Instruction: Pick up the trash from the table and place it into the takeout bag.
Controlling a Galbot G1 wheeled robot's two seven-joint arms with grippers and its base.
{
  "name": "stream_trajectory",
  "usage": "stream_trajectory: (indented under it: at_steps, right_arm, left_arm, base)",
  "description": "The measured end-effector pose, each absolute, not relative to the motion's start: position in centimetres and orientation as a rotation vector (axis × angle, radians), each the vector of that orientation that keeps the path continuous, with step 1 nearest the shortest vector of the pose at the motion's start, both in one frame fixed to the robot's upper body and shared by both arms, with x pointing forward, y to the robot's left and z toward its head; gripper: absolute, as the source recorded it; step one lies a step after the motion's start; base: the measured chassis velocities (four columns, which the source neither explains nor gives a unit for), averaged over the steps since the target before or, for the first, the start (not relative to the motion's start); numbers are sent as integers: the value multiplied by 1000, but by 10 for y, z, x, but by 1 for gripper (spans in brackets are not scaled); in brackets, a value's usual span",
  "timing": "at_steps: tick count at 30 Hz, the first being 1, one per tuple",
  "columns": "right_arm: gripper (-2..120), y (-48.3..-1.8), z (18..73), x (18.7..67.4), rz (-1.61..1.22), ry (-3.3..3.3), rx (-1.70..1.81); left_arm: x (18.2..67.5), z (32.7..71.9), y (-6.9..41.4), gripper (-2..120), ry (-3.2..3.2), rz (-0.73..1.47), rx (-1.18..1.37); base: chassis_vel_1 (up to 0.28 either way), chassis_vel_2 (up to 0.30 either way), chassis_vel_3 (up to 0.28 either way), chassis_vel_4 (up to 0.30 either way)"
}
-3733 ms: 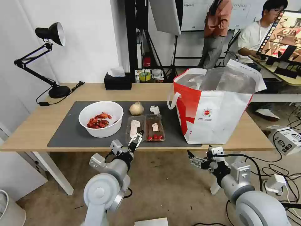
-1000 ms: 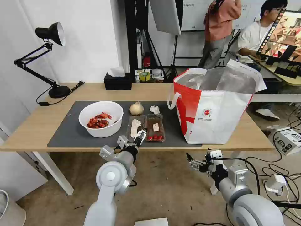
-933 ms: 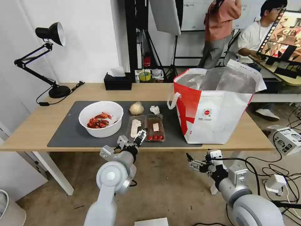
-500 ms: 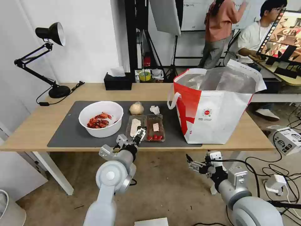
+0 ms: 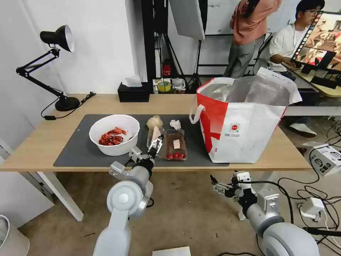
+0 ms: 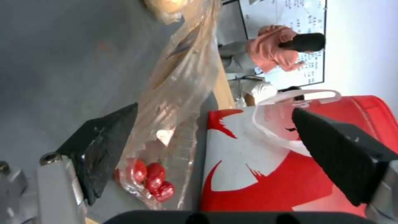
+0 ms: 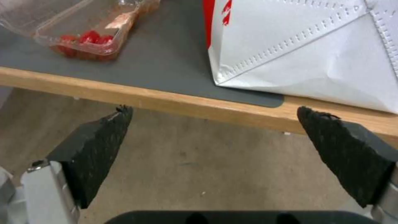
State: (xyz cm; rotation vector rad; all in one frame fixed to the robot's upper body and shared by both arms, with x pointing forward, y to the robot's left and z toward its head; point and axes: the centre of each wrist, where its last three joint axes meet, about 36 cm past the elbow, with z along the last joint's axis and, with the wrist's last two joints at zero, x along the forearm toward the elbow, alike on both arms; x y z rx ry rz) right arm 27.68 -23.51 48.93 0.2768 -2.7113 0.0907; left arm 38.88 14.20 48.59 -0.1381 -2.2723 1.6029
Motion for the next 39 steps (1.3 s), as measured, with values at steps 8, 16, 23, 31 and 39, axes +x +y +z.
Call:
stream_trajectory:
  at_steps: [8, 16, 23, 31, 39]
  right_arm:
    - [100, -235, 489, 277, 92, -2711, 278]
    - [100, -235, 488, 277, 98, -2711, 280]
    - [100, -235, 488, 277, 97, -2711, 281]
    - [100, -235, 488, 276, 97, -2710, 278]
    - [100, -236, 488, 274, 100, -2709, 269]
  left_arm:
    - [388, 487, 142, 100, -2277, 1624, -160]
    - [388, 487, 143, 100, -2274, 1644, -169]
    - [390, 489, 142, 100, -2273, 1655, -177]
    - [393, 493, 141, 100, -2276, 1661, -199]
    - [395, 494, 138, 100, -2271, 1661, -201]
  base:
    - [0, 0, 0, 0]
    - [0, 0, 0, 0]
    - [0, 0, 0, 0]
    - [0, 0, 0, 0]
    - [0, 0, 0, 0]
